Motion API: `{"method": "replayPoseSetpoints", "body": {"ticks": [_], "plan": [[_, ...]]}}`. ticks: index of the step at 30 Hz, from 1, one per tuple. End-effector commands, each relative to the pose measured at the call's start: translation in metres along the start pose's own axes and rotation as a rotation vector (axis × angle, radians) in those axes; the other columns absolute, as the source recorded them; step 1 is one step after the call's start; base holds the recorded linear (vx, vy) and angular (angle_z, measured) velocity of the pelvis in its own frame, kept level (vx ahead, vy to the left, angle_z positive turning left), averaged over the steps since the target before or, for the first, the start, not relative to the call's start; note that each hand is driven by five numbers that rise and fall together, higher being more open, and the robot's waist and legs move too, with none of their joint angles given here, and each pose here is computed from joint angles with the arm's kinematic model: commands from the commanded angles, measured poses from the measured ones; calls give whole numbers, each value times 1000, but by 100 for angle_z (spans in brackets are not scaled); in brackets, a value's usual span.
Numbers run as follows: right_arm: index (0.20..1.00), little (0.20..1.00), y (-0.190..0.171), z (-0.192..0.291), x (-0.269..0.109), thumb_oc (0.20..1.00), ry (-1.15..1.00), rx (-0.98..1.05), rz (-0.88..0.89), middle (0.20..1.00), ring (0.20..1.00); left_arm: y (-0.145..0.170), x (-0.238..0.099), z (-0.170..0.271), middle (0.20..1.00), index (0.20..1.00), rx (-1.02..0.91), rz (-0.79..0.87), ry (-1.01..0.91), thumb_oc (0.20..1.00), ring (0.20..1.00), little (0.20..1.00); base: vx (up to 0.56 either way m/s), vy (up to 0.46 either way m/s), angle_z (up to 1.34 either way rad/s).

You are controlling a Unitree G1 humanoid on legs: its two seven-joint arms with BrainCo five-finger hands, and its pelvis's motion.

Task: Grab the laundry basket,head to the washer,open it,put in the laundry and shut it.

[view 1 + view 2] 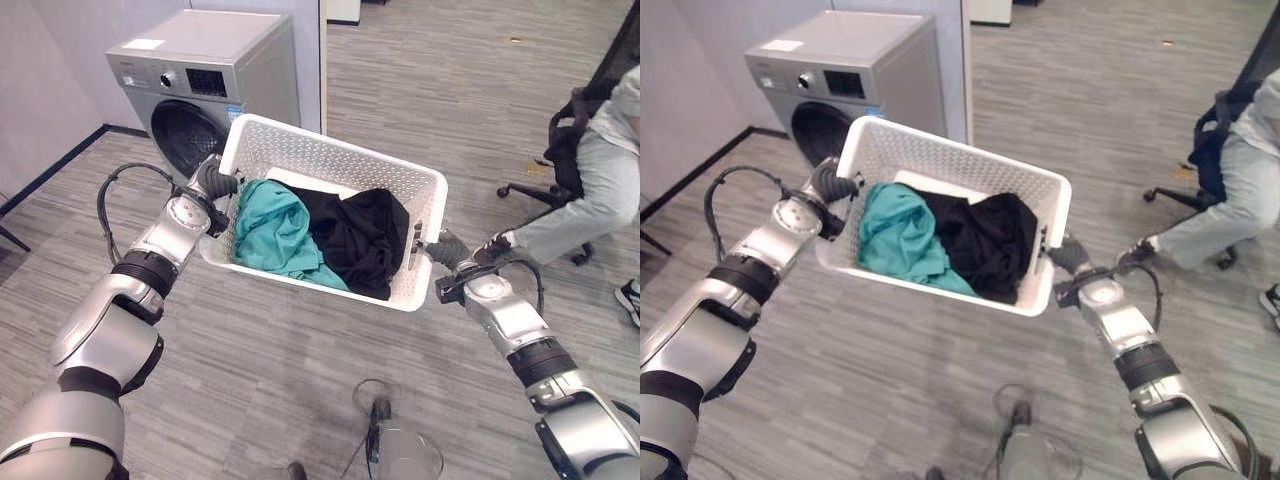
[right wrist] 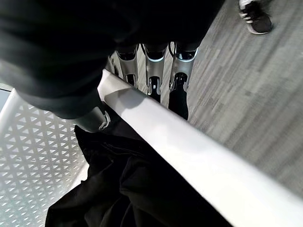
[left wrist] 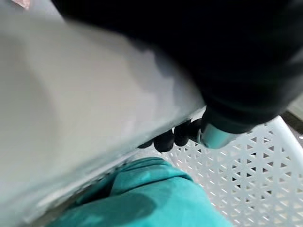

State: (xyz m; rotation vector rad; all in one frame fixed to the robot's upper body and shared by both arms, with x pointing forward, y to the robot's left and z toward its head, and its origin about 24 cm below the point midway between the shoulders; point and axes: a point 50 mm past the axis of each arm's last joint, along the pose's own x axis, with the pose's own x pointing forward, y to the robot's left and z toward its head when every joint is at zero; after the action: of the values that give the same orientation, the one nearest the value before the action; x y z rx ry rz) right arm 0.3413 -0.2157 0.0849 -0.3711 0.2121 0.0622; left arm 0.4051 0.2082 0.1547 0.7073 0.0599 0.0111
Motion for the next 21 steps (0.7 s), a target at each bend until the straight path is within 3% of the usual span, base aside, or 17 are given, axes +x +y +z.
{"method": "replayPoseSetpoints", "body": {"ticks": [1, 6, 21], "plan": [[200, 200, -7, 72, 1, 200, -306, 43, 1, 200, 200, 5, 4, 46, 200, 200, -2, 40, -189, 200, 200, 200, 219, -177, 98], [200, 200, -20, 66, -1, 200, -290, 53, -41, 200, 200, -16, 3, 50, 200, 200, -19, -12, -206, 200, 200, 200, 187, -203, 38], [200, 200, -30, 89, 5, 200, -348, 29, -108, 200, 200, -30, 9, 80, 200, 200, -34, -38, -246, 200, 200, 200, 28, -113, 4]]}}
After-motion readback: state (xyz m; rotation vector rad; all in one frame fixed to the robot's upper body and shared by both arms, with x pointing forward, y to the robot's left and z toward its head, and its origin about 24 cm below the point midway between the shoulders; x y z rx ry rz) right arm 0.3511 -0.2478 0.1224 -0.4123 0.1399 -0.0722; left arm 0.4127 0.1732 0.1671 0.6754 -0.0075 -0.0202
